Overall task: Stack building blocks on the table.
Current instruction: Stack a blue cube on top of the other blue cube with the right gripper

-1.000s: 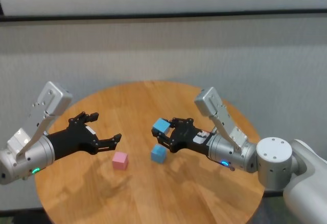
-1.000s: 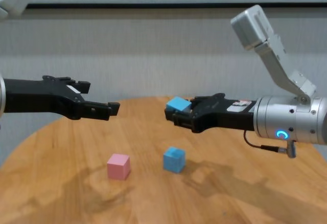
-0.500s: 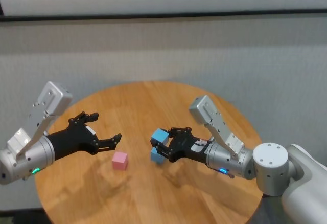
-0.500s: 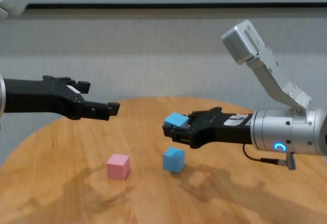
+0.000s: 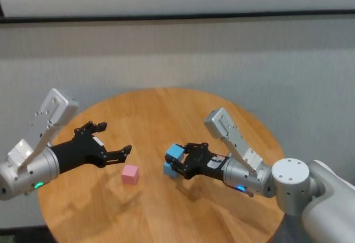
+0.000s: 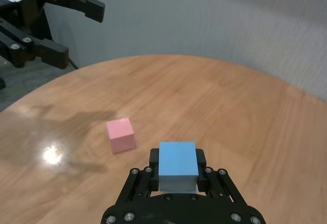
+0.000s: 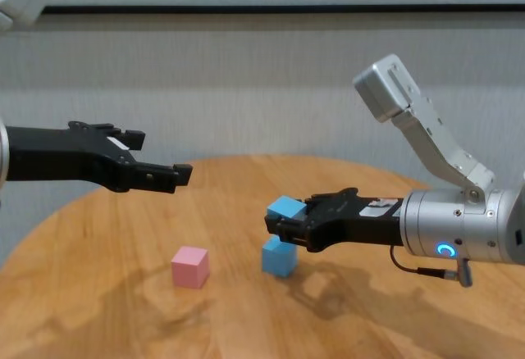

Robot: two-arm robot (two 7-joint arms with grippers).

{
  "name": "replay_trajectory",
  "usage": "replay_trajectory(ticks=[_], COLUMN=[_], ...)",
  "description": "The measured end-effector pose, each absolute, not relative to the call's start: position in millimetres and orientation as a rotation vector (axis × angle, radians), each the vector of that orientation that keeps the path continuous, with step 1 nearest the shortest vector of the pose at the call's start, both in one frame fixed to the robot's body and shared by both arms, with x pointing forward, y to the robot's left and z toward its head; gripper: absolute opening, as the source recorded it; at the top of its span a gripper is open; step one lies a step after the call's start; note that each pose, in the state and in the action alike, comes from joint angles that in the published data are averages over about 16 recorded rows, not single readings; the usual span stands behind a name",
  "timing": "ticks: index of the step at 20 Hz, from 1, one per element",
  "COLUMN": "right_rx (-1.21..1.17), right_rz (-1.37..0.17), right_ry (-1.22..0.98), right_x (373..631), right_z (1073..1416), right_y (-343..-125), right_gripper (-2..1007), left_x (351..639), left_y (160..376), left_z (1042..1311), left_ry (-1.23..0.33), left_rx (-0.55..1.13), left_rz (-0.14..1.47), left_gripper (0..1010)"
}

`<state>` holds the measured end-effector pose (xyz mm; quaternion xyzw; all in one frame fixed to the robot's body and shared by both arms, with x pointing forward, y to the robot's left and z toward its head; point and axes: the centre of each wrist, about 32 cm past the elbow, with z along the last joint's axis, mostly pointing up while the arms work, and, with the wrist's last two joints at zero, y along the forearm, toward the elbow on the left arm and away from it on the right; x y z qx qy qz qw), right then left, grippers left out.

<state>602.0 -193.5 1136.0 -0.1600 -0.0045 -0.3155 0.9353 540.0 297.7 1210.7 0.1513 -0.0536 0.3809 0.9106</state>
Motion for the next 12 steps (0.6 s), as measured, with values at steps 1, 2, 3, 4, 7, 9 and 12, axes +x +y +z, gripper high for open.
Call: replay_trajectory(ticks=[1, 2, 3, 4, 7, 9, 12], right_rx=[-0.328, -0.329, -0.33, -0.331, -0.334, -0.336, -0.338], right_rz=[-0.646, -0.647, -0.647, -0.648, -0.649, -0.649, -0.649], right_ry=[-0.007, -0.005, -0.003, -0.002, 0.003, 0.005, 0.006], right_x=[602.5, 602.9, 603.4, 603.8, 605.0, 605.6, 606.5], right_z=[1135.1, 1134.1, 1133.2, 1132.3, 1130.0, 1128.6, 1126.8], right_y=[-193.4, -193.4, -193.3, -193.2, -192.8, -192.5, -192.0], right_gripper=[372, 372, 372, 372, 373, 373, 373], left_x=[540.0, 540.0, 540.0, 540.0, 540.0, 540.0, 540.0], left_y=[297.7, 297.7, 297.7, 297.7, 297.7, 297.7, 297.7], left_z=[1210.7, 1210.7, 1210.7, 1210.7, 1210.7, 1210.7, 1210.7], left_ry=[-0.11, -0.11, -0.11, -0.11, -0.11, -0.11, -0.11], left_rx=[0.312, 0.312, 0.312, 0.312, 0.312, 0.312, 0.312], left_rz=[0.785, 0.785, 0.785, 0.785, 0.785, 0.785, 0.785], left_gripper=[1002, 1002, 1002, 1002, 1002, 1003, 1003])
